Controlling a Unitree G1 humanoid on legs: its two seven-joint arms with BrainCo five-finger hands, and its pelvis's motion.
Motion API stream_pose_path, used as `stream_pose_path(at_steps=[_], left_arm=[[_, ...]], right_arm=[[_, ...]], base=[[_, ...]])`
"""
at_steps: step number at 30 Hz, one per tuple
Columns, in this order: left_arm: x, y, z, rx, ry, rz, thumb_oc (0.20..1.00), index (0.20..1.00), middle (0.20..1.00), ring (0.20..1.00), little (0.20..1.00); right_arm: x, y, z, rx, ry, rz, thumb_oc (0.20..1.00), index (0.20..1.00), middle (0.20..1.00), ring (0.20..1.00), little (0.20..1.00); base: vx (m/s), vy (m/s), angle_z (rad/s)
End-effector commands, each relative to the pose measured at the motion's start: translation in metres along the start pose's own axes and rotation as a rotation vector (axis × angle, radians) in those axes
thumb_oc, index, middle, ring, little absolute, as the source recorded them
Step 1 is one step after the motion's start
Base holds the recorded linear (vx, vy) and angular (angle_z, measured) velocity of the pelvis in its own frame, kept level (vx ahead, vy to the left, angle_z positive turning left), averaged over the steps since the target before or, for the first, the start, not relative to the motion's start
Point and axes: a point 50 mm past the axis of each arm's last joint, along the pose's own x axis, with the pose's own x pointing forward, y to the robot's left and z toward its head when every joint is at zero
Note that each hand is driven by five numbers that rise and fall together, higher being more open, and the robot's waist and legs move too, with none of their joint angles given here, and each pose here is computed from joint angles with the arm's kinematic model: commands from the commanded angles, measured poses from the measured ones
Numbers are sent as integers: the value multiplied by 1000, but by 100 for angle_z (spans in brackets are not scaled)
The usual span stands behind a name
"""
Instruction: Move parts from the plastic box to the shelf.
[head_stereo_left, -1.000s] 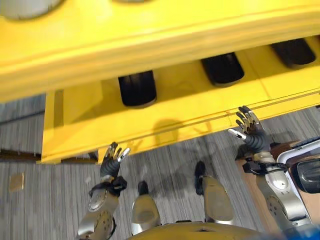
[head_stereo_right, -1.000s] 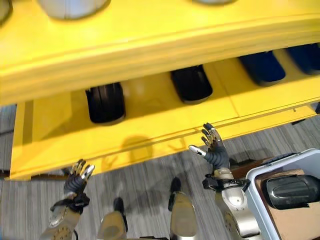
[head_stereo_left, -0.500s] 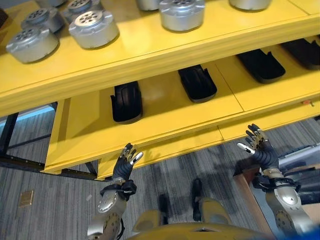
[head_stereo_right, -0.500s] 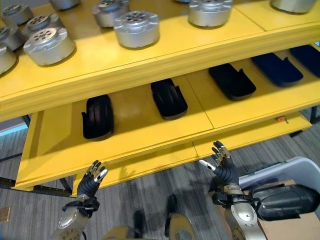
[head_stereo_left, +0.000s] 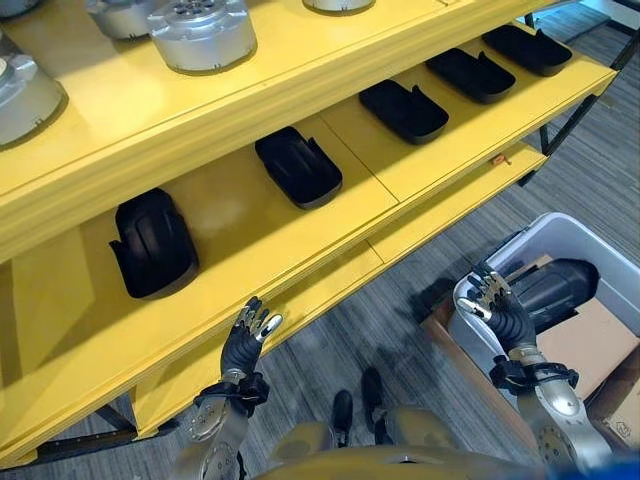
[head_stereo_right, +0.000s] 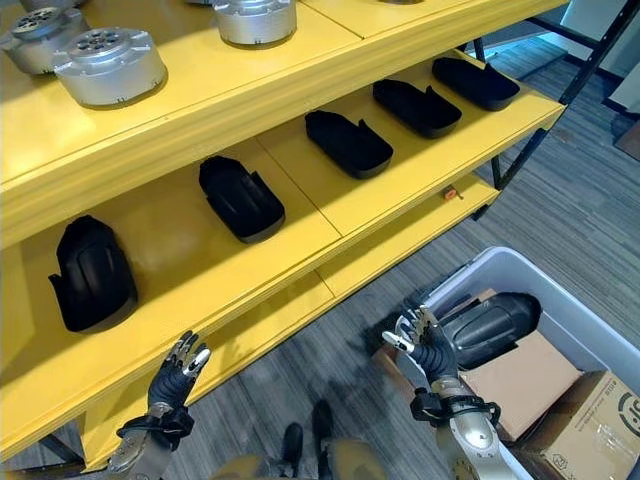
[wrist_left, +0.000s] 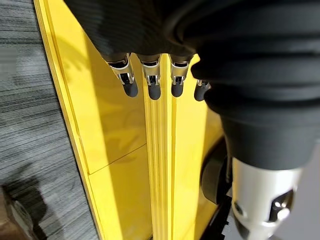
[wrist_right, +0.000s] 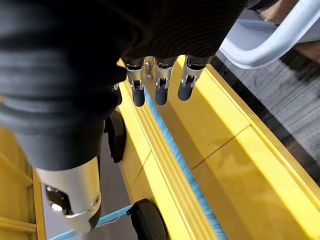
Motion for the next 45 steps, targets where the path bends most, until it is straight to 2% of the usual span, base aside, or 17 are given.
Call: stream_pose_path(at_steps=[1,4,8,15,35,45], left_arm=[[-8,15,17,44,-63,23,1000,1000,1000,1000,1000],[-5,17,20,50,-75,36,1000,1000,1000,1000,1000],[-1,23,36,55,-145,84,1000,1000,1000,1000,1000],[-7,32,32,17,-127,127,1000,1000,1000,1000,1000],[2,10,11,7,-46,37,1000,1000,1000,1000,1000],[8,3,17,37,-63,-10,1000,1000,1000,1000,1000]], right_arm=[[5,14,18,37,-86,82,1000,1000,1000,1000,1000],[9,17,21,29,-98,100,1000,1000,1000,1000,1000],[28,42,27,31,-133,192,1000,1000,1000,1000,1000],[34,53,25,26,-102,250,1000,1000,1000,1000,1000],[8,2,26,-1,-85,74,1000,1000,1000,1000,1000],[11,-5,27,-33,-85,50,1000,1000,1000,1000,1000]], base=[[24,117,-37],[-81,77,-64],[-103,18,-104],[59,-89,-99],[91,-153,-9],[53,-8,-12]])
